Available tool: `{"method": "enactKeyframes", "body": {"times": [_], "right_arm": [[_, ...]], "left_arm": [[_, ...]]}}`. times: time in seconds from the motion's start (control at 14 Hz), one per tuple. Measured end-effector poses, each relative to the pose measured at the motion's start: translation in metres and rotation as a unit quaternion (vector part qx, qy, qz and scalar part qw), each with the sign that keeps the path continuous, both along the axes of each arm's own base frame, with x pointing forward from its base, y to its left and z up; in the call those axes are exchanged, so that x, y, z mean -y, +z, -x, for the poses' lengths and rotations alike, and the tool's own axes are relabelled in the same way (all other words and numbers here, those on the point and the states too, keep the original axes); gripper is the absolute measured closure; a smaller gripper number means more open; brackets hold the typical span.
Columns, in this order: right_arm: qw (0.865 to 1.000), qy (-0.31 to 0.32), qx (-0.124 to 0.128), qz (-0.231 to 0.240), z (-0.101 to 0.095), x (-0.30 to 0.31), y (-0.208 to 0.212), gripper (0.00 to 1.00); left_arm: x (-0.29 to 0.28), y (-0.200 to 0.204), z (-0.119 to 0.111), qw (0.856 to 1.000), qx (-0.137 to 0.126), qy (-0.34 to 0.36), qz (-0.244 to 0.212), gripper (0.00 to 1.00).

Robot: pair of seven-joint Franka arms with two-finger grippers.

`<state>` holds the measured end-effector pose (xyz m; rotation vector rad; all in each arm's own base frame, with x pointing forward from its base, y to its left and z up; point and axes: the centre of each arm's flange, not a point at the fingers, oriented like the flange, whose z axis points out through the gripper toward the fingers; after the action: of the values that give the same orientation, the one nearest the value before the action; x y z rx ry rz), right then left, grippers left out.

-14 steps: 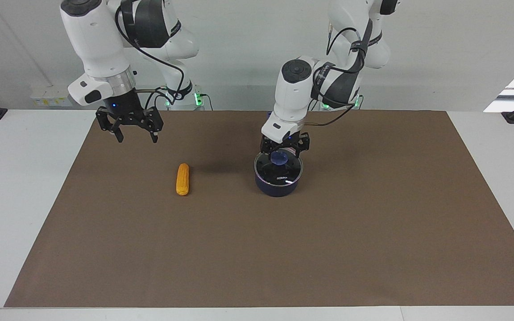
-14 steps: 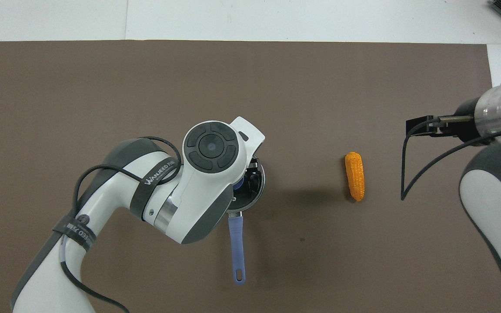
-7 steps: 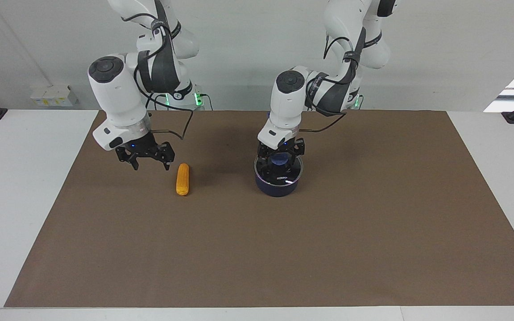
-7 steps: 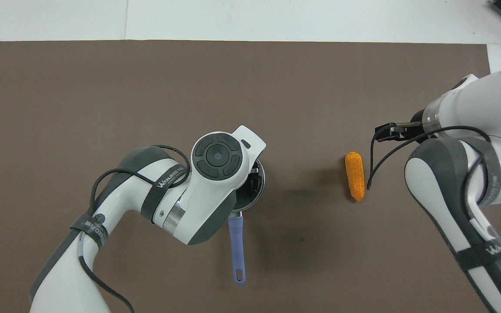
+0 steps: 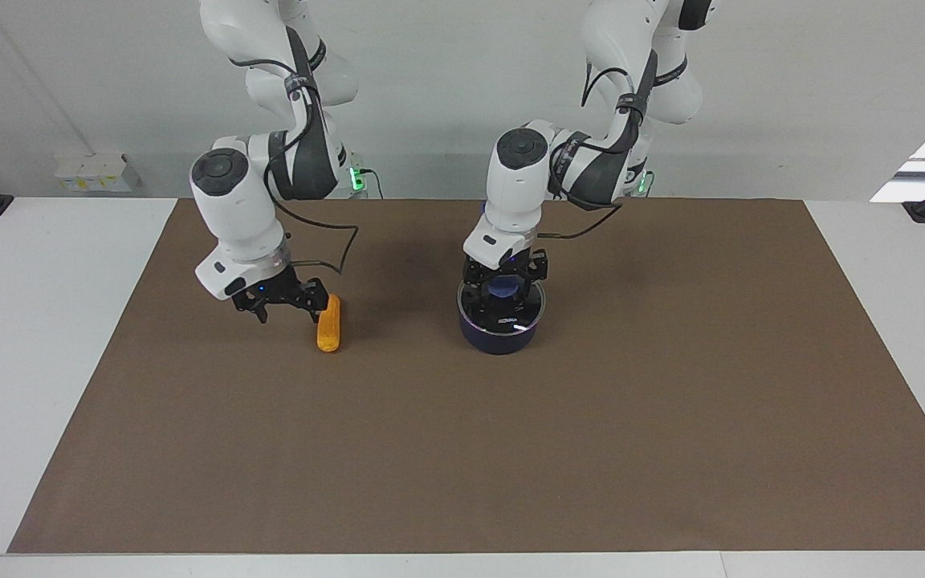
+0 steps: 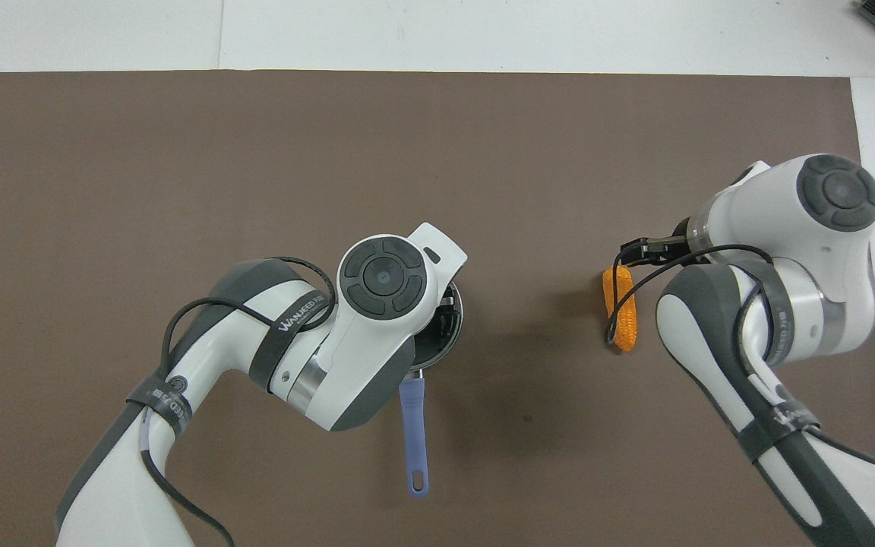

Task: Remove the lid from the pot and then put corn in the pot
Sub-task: 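Grasp the lid knob with the left gripper while the right gripper grasps the corn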

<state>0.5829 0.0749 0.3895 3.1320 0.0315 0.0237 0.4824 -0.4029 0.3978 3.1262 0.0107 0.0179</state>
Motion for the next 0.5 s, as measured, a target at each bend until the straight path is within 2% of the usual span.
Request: {"method": "enactKeyframes", "body": {"times": [0.07, 0.14, 0.29, 0.36, 0.5], "right_arm": [[1.000, 0.004, -0.002, 0.000, 0.004, -0.007, -0.008, 0.00], [1.000, 0.008, -0.003, 0.000, 0.007, -0.012, -0.015, 0.00], [1.000, 0.015, 0.000, -0.001, 0.015, -0.018, -0.033, 0.00], [1.000, 0.016, 0.001, -0.001, 0.019, -0.019, -0.043, 0.00], [1.000, 0.016, 0.003, -0.001, 0.025, -0.018, -0.063, 0.00]], "left_arm": [[0.001, 0.000, 0.000, 1.000, 0.000, 0.000, 0.000, 0.00], [0.000, 0.000, 0.000, 1.000, 0.000, 0.000, 0.000, 0.08], [0.000, 0.000, 0.000, 1.000, 0.000, 0.000, 0.000, 0.34], [0.000, 0.000, 0.000, 1.000, 0.000, 0.000, 0.000, 0.44], [0.001, 0.003, 0.000, 1.000, 0.001, 0.000, 0.001, 0.56]]}}
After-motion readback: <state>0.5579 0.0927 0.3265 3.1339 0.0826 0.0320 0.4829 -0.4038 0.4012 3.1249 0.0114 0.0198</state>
